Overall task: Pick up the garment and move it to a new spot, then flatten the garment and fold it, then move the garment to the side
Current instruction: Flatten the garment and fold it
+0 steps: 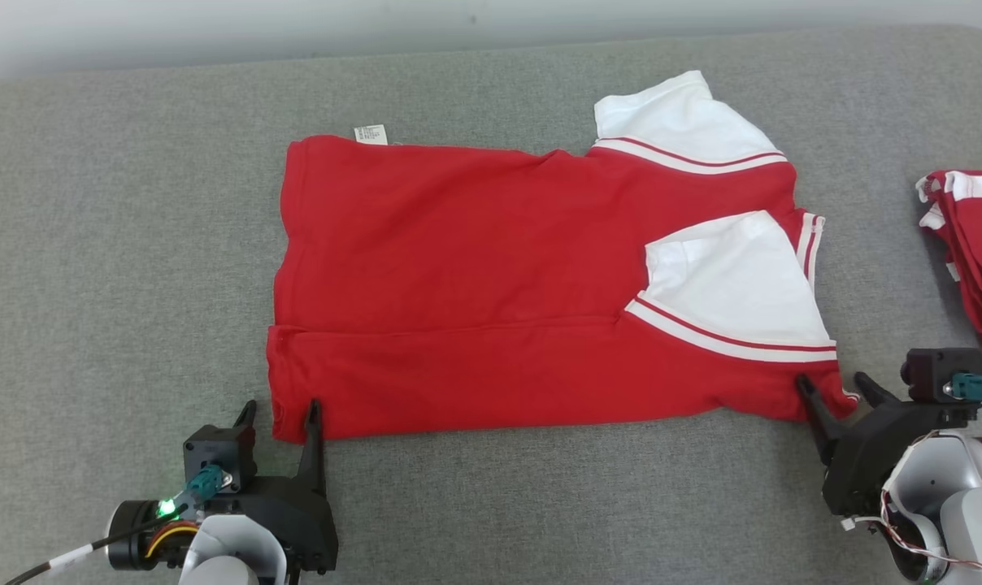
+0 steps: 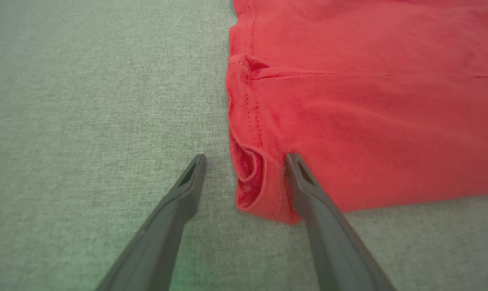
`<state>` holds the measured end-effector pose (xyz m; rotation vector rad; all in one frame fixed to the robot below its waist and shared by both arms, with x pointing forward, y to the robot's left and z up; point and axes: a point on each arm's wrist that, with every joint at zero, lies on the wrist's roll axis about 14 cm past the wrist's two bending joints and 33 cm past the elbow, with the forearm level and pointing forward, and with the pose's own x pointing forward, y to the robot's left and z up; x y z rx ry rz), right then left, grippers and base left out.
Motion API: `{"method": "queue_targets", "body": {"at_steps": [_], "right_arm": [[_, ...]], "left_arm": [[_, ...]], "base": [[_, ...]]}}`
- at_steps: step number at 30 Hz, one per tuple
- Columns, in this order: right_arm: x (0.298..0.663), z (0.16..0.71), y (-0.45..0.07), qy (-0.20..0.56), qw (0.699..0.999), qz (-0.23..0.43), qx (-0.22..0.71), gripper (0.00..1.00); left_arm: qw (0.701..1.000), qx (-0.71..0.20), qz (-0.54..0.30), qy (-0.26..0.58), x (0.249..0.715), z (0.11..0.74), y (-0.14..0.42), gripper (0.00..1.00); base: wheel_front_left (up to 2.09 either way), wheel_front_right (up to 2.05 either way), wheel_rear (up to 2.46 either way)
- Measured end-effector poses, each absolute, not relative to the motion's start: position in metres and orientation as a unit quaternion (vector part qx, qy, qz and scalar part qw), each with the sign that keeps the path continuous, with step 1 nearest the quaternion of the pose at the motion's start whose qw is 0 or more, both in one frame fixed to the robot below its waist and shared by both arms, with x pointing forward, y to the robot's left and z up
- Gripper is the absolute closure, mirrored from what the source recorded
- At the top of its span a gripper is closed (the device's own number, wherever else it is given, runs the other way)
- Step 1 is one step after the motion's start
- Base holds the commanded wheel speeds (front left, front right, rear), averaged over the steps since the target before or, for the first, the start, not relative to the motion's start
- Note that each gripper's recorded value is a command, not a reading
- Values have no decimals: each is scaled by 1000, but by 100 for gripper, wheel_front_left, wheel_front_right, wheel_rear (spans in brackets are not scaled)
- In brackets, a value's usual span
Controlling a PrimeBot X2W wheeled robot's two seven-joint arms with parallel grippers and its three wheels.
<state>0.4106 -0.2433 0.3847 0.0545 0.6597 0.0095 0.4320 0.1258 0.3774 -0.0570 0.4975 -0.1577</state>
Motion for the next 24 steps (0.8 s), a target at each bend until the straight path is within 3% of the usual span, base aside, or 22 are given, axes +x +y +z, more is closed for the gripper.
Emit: {"method": "queue_targets", "body": {"at_steps": [8,9,10,11,24], "right_arm": [[410,375,-244,359,933,-8,38,0],[410,374,-243,364,931,-8,38,9],[410,374,-243,367,929,-7,39,52],[410,375,-242,368,929,-6,38,100],[386,393,-237,353,934,3,53,100]], "left_arm": [[959,-46,-91,265,429,372,119,1],[957,-51,-93,268,429,372,118,24],[956,-56,-97,272,429,371,116,54],[955,-56,-99,273,428,371,116,100],[951,-68,-118,277,404,379,107,100]], "base": [[0,0,0],[0,0,0],[0,0,0],[0,0,0],[0,0,0]]}}
